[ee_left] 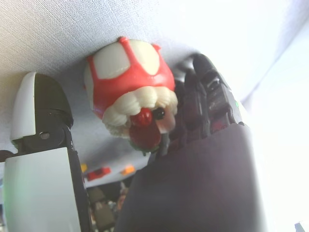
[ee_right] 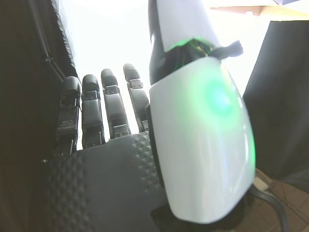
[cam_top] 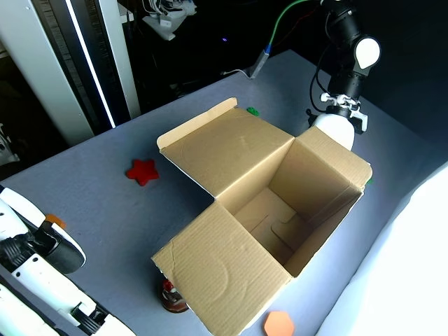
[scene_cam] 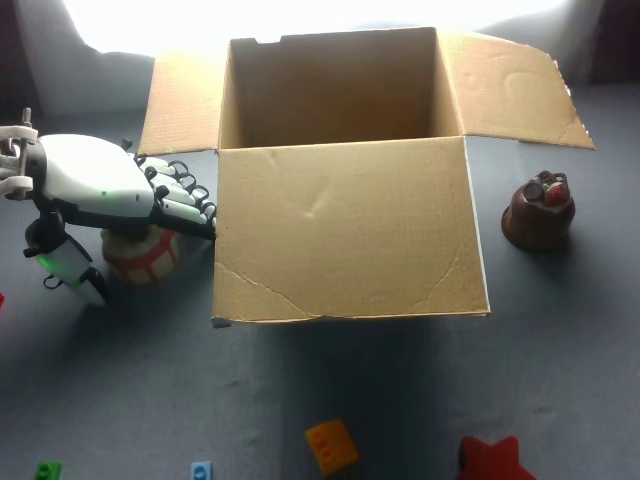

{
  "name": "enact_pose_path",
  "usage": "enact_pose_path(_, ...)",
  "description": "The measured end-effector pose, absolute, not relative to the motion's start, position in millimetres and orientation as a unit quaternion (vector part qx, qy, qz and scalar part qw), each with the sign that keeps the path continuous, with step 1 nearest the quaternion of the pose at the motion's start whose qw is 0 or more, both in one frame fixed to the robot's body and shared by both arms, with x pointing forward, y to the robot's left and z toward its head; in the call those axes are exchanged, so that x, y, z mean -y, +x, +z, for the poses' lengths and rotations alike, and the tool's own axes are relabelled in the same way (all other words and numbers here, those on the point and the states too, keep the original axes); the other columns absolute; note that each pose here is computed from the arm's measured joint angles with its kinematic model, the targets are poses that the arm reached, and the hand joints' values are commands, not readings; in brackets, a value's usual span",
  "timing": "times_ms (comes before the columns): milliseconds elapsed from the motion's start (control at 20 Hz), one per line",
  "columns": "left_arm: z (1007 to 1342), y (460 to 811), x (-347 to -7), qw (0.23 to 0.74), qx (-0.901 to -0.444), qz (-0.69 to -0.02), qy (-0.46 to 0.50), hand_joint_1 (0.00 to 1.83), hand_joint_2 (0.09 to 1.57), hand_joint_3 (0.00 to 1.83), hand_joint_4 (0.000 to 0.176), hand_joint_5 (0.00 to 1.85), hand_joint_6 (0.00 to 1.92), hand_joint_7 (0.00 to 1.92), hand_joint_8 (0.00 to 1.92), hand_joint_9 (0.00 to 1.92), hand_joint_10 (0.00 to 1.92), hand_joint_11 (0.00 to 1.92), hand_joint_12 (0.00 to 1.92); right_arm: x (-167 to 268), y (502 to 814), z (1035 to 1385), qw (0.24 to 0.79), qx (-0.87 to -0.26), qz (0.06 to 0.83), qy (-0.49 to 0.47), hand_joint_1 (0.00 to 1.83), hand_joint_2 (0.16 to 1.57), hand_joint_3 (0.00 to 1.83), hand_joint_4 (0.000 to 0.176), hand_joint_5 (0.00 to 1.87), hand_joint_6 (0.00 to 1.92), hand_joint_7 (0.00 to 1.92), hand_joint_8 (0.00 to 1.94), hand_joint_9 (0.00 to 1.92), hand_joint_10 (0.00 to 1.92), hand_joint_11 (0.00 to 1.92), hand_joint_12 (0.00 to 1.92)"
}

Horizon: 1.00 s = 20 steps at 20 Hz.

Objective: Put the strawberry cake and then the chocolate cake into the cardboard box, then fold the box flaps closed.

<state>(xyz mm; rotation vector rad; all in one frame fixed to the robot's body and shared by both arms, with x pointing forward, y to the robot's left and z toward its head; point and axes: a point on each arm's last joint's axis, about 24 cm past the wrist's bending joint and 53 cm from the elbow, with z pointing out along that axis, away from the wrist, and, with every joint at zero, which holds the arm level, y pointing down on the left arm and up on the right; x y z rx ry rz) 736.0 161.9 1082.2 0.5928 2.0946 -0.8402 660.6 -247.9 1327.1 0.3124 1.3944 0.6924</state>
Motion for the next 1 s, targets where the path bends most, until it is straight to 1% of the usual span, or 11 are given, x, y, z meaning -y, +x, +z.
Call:
enact_pose_path(300,1081.8,734.6,-162.6,0.392,-0.826,-0.333,0.231,1.17,0.96,0.01,0.077,0.07,0.00,0.07,0.00,0.10,0.00,0.00,0.66,247.9,660.6,1327.1,0.701,-0.626,0.311,0.140,1.07,0.96,0.00,0.023,0.15,0.01,0.09,0.00,0.07,0.01,0.00,0.25)
enact_pose_path(350,1081.8,734.8,-162.7,0.392,-0.826,-0.333,0.231,1.18,0.97,0.01,0.073,0.07,0.00,0.08,0.00,0.10,0.00,0.00,0.66,247.9,660.6,1327.1,0.701,-0.626,0.311,0.140,1.07,0.98,0.00,0.024,0.14,0.00,0.09,0.00,0.06,0.00,0.00,0.18)
enact_pose_path(400,1081.9,734.8,-162.7,0.392,-0.826,-0.333,0.231,1.22,1.06,0.04,0.071,0.13,0.83,0.19,0.75,0.14,1.19,0.10,1.52,247.9,660.6,1327.1,0.701,-0.626,0.311,0.140,1.09,0.97,0.00,0.024,0.15,0.00,0.10,0.00,0.07,0.00,0.00,0.31)
enact_pose_path(450,1081.9,734.6,-162.5,0.392,-0.826,-0.333,0.231,1.25,1.08,0.05,0.000,0.34,1.19,0.17,1.42,0.14,1.70,0.20,1.84,247.9,660.6,1327.1,0.701,-0.626,0.311,0.140,1.07,0.97,0.00,0.021,0.16,0.01,0.11,0.01,0.07,0.01,0.00,0.34)
enact_pose_path(500,1085.9,735.6,-160.3,0.395,-0.823,-0.343,0.221,1.11,1.23,0.04,0.000,0.59,1.42,0.15,1.68,0.15,1.84,0.22,1.90,247.9,660.6,1327.1,0.701,-0.626,0.311,0.140,1.07,0.98,0.00,0.016,0.17,0.01,0.12,0.01,0.08,0.01,0.00,0.34)
enact_pose_path(600,1088.3,735.0,-157.9,0.396,-0.821,-0.347,0.223,1.08,1.26,0.02,0.000,0.67,1.45,0.20,1.78,0.20,1.88,0.27,1.92,247.3,660.4,1327.8,0.701,-0.626,0.312,0.140,1.06,0.98,0.00,0.019,0.15,0.00,0.10,0.00,0.08,0.01,0.00,0.35)
enact_pose_path(650,1084.8,734.2,-159.1,0.394,-0.823,-0.339,0.229,1.10,1.33,0.01,0.000,0.66,1.43,0.43,1.82,0.22,1.88,0.28,1.92,247.2,660.4,1328.4,0.701,-0.625,0.313,0.141,1.04,0.98,0.01,0.025,0.17,0.01,0.11,0.00,0.07,0.00,0.00,0.34)
enact_pose_path(700,1079.8,732.1,-161.7,0.388,-0.827,-0.336,0.229,1.09,1.27,0.00,0.000,0.69,1.42,0.31,1.75,0.24,1.87,0.29,1.92,248.1,660.5,1328.8,0.702,-0.624,0.312,0.142,1.05,0.98,0.00,0.024,0.18,0.01,0.12,0.00,0.07,0.00,0.00,0.32)
enact_pose_path(750,1080.0,732.0,-161.7,0.388,-0.827,-0.336,0.231,1.10,1.32,0.00,0.000,0.67,1.42,0.48,1.77,0.26,1.87,0.29,1.92,248.9,660.9,1328.3,0.701,-0.624,0.313,0.145,1.06,0.97,0.00,0.025,0.18,0.01,0.12,0.00,0.08,0.00,0.00,0.31)
enact_pose_path(800,1082.2,732.6,-161.4,0.390,-0.825,-0.340,0.226,1.10,1.33,0.01,0.000,0.67,1.42,0.51,1.78,0.27,1.87,0.30,1.92,247.2,660.2,1328.6,0.701,-0.624,0.313,0.141,1.06,0.98,0.00,0.019,0.18,0.01,0.11,0.00,0.07,0.00,0.00,0.29)
enact_pose_path(1000,1082.9,732.1,-161.1,0.390,-0.825,-0.337,0.232,1.11,1.33,0.00,0.000,0.67,1.41,0.53,1.76,0.29,1.81,0.30,1.92,245.5,660.3,1328.4,0.701,-0.625,0.314,0.140,1.05,0.99,0.00,0.017,0.17,0.00,0.12,0.00,0.09,0.00,0.00,0.38)
